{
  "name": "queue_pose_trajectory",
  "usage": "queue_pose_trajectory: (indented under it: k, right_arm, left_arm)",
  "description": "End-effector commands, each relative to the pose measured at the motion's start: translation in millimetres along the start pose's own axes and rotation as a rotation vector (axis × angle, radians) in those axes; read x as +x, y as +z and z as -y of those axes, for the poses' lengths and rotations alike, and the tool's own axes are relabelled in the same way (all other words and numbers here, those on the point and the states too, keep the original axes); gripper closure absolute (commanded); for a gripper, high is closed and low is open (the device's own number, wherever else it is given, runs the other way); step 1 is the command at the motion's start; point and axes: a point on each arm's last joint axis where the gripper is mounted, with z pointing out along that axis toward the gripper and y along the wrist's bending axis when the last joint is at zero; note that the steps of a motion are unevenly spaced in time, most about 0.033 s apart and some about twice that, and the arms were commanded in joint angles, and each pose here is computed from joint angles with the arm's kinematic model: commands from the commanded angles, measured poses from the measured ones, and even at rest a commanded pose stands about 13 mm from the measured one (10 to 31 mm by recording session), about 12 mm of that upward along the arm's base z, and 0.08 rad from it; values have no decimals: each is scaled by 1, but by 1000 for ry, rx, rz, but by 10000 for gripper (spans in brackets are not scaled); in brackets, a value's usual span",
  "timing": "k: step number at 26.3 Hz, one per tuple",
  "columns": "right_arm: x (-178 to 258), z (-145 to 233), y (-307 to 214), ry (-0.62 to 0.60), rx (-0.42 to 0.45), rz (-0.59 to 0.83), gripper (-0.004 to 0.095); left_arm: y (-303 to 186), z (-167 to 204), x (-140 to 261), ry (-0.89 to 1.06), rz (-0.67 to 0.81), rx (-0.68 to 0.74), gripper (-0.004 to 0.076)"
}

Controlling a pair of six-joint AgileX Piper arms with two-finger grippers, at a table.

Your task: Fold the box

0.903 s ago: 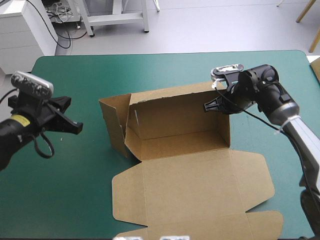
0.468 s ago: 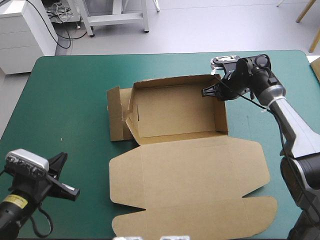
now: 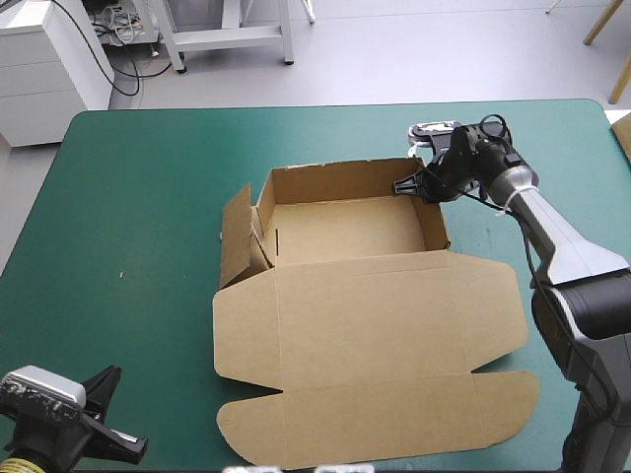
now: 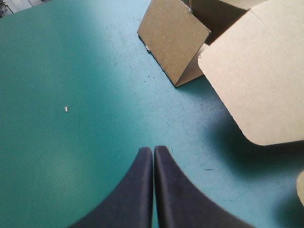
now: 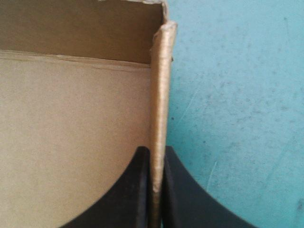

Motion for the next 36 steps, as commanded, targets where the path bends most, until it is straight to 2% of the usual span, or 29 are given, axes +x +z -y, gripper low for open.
queue_pose_trajectory:
  k: [1,5,13,20,28,31,33,36]
  right_arm:
    - [9,3,-3,-57,36,-108,922]
    - [0,2,-18,-92,29,-92,887]
    - [-29,0,-62,-79,32,67,616]
    - [-27,-2,-110,-82,36,172,421]
    - [-17,-4,-164,-83,37,282,409]
    - [-16,-5,-168,-80,26,292,409]
    - [-12,-6,-156,-76,12,252,409]
    - [1,-4,-115,-71,9,113,409]
  left_arm:
    - [-1,-1,-3,-27,24,-14,731]
    - [5,-2,7,-33,-31,-23,731]
    - [4,-2,7,-57,-18,-28,731]
    - [4,-3,1,-62,43,-38,731]
    - [5,-2,-1,-74,74,-30,731]
    - [5,-2,-1,-74,74,-30,731]
    - [5,-2,-1,-74,74,-30,731]
    - [5,-2,-1,-74,74,-30,731]
